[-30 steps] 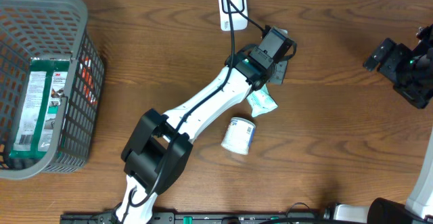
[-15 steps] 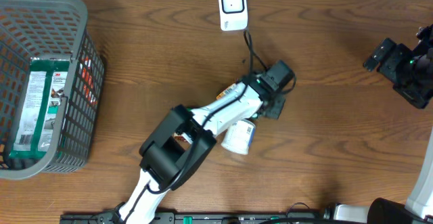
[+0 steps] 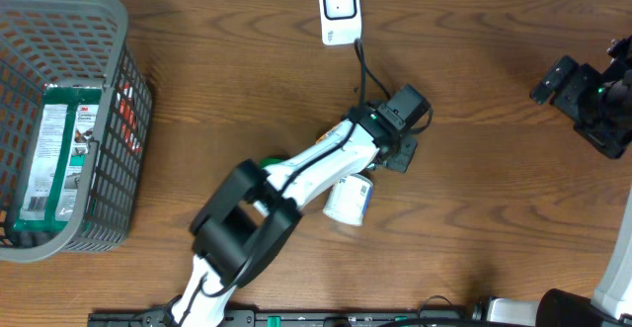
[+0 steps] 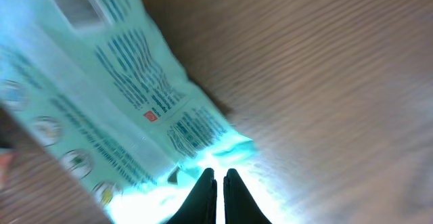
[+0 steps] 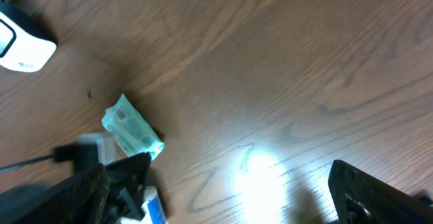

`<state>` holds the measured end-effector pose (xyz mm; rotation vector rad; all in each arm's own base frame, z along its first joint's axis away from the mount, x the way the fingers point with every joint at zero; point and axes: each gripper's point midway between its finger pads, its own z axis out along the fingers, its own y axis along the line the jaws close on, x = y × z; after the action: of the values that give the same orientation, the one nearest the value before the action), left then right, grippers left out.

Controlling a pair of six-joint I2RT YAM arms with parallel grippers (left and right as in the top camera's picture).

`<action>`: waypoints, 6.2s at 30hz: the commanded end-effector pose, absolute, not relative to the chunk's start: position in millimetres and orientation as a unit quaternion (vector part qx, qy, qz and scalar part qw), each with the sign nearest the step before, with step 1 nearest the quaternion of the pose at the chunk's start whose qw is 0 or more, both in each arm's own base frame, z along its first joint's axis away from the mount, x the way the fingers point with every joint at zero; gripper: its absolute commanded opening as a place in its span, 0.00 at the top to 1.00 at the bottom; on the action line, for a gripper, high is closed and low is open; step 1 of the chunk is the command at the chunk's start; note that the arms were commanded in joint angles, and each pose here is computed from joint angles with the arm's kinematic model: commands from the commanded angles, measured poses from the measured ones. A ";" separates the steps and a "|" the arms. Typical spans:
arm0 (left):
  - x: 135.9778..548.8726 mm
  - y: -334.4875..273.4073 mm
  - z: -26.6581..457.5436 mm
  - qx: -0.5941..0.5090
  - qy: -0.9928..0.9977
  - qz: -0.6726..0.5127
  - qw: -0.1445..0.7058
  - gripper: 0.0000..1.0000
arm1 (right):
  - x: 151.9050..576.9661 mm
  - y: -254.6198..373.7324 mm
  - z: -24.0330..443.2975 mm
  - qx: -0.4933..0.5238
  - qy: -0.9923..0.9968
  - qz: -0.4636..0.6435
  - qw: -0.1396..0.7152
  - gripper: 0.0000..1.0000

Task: Scan the item barcode
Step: 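Withdraw the left gripper from the table back to the basket, then reach the left gripper into the basket and grasp the red stick packet, then lift the red packet out and carry it to the table center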

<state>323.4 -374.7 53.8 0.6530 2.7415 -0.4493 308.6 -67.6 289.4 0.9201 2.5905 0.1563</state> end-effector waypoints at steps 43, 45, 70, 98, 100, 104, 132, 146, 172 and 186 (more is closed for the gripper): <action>292.8 142.8 326.6 -0.343 0.856 0.116 0.369 0.31 | 310.2 -69.9 292.3 0.333 0.921 0.054 0.197 0.01; 293.6 159.3 322.3 -0.363 0.849 0.128 0.363 0.31 | 310.2 -69.9 292.2 0.333 0.921 0.054 0.197 0.01; 392.5 206.3 205.5 -0.299 0.907 0.002 0.297 0.18 | 310.2 -69.9 292.2 0.333 0.921 0.054 0.197 0.01; 422.3 195.5 63.8 -0.252 0.947 -0.083 0.179 0.23 | 310.2 -69.9 292.2 0.333 0.921 0.054 0.197 0.01; 422.7 195.4 66.2 -0.251 0.947 -0.082 0.182 0.23 | 310.2 -69.9 292.3 0.333 0.921 0.054 0.197 0.01; 422.3 193.2 65.8 -0.249 0.948 -0.083 0.179 0.28 | 310.2 -70.0 292.3 0.333 0.921 0.054 0.197 0.01; 409.8 173.3 17.0 -0.211 0.971 -0.031 0.107 0.40 | 310.2 -69.9 292.3 0.333 0.921 0.054 0.197 0.01; 407.5 172.0 4.1 -0.216 0.971 -0.035 0.093 0.92 | 310.2 -69.9 292.2 0.333 0.921 0.054 0.197 0.01; 385.6 189.7 313.4 -0.260 0.859 0.083 0.433 0.92 | 310.2 -69.9 292.3 0.333 0.921 0.054 0.197 0.01; 347.0 45.0 365.0 -0.144 0.867 -0.148 0.453 0.93 | 310.2 -69.9 292.3 0.333 0.921 0.054 0.197 0.01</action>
<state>343.2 88.6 361.8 -0.4633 2.1134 -0.1603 308.7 -67.6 289.2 0.9202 2.5908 0.1562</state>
